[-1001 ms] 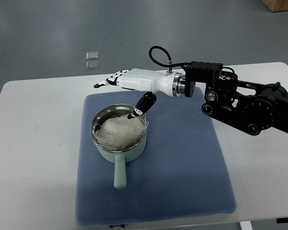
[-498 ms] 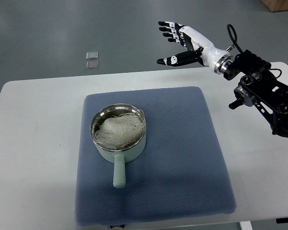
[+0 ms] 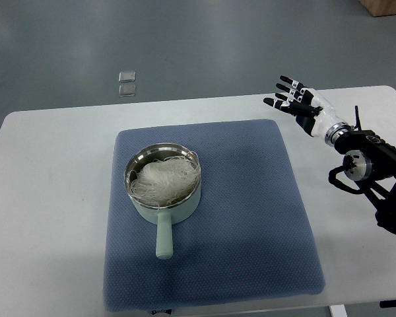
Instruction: Put vermicelli into pot with right hand
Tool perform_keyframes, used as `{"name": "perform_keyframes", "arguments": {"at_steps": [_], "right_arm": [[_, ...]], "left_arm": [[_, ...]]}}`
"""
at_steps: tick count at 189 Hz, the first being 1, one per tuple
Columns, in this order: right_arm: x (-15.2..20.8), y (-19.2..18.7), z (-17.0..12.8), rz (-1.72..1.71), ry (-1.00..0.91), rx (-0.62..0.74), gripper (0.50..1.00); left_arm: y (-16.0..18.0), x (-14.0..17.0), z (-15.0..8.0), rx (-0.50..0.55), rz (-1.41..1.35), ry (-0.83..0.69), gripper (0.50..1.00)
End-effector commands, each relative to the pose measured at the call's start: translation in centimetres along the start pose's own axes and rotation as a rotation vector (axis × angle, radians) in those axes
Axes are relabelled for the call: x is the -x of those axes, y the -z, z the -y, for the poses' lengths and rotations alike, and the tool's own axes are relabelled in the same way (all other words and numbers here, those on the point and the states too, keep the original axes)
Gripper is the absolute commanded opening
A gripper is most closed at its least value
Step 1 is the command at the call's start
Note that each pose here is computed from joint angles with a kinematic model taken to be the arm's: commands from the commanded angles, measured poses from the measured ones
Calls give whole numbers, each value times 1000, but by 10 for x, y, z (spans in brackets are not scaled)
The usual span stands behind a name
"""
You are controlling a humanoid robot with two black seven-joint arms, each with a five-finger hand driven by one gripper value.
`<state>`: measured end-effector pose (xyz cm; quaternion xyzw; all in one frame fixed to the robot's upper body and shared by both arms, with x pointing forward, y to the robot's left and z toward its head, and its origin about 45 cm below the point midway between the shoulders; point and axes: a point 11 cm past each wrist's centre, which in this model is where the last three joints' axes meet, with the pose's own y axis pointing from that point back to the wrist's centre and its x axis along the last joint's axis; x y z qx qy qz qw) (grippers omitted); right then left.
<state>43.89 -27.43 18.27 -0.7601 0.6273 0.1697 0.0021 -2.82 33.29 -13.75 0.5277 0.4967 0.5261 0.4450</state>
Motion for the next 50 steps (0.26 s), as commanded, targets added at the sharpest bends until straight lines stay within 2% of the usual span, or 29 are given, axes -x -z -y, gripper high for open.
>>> {"name": "perform_keyframes", "arguments": {"at_steps": [1,50], "right_arm": [[-2,-3,-2,17,-6,-6,917],[-2,-4,-2,20,-6,-4,919]], "left_arm": [[0,0,0,1,0,0,1000],[1,0,0,-1,0,0,1000]]}}
